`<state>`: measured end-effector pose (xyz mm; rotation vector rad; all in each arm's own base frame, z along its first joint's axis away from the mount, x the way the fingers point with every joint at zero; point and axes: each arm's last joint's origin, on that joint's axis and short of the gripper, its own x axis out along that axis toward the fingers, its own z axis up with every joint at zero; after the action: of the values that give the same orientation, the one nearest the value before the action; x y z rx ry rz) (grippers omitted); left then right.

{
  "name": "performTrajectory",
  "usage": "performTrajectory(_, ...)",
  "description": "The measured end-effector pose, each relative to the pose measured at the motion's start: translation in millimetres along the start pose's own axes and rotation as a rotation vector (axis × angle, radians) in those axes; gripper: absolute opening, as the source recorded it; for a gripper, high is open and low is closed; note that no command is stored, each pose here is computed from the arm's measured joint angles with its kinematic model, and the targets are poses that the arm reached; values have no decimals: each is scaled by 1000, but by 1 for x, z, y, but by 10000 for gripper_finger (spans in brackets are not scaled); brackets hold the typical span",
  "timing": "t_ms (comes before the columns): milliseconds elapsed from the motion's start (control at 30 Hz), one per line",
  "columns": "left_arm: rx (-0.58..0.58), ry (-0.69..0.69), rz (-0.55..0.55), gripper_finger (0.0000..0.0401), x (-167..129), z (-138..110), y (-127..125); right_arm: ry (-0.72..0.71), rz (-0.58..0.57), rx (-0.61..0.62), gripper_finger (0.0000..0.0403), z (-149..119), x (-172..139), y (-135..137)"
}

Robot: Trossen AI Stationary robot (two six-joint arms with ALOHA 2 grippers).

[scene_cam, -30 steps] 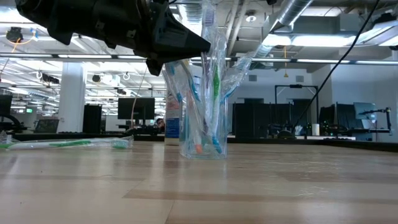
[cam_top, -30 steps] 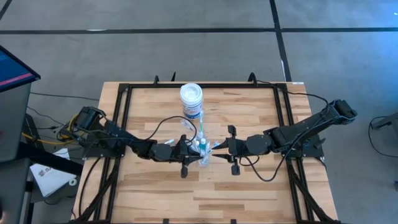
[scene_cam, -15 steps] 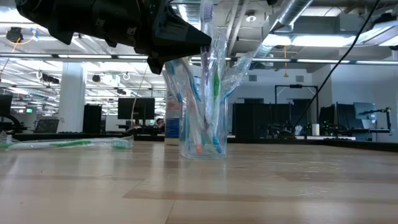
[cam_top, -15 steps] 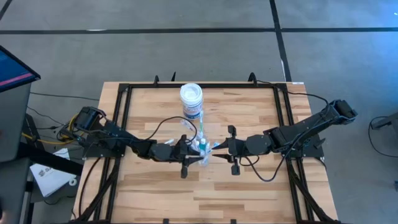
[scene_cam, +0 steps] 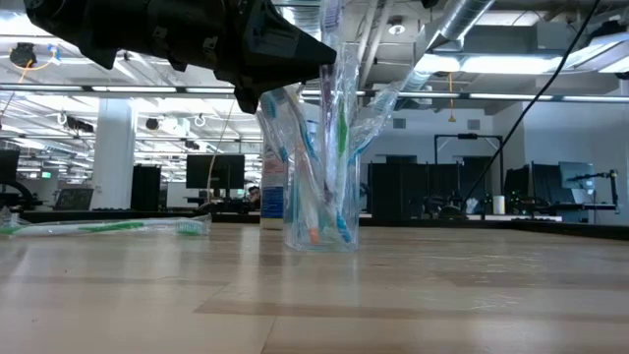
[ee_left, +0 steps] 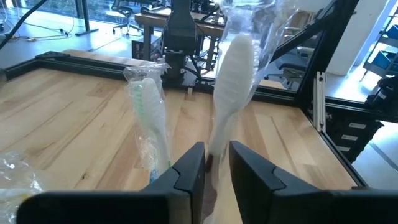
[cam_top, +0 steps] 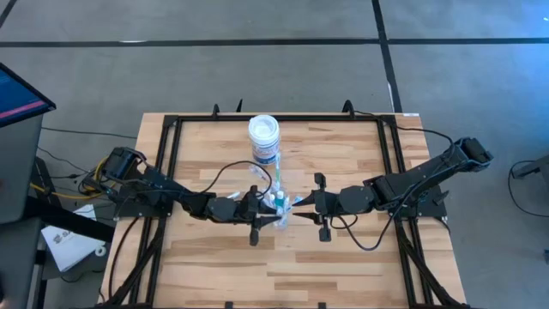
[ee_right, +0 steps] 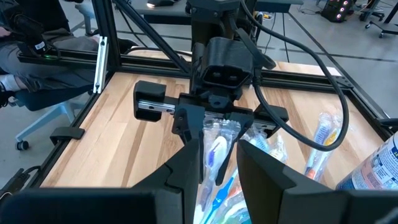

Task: Pick & Place toothbrushing station
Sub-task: Put the purple toothbrush into the Transparent organizer

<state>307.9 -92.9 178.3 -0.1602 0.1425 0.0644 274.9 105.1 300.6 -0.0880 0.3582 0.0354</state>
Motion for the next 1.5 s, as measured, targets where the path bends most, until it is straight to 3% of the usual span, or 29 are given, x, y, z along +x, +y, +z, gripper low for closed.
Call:
performTrajectory(300, 16, 3, -12, 100, 0, 0, 0, 0, 0, 0, 98, 0, 0, 0)
performTrajectory(567, 18, -18, -17, 103, 0, 2, -1, 0, 0, 0, 98, 0, 0, 0)
performTrajectory(733, 16, -19, -12, 81, 0, 2, -1, 1, 0, 1, 98, 0, 0, 0)
performTrajectory(933, 21, -15, -8, 12, 0, 2, 0, 13, 0, -2, 98, -2, 3, 1)
performTrajectory(1500, 35, 33, -2, 7, 0, -3, 0, 26, 5, -1, 98, -5, 7, 2)
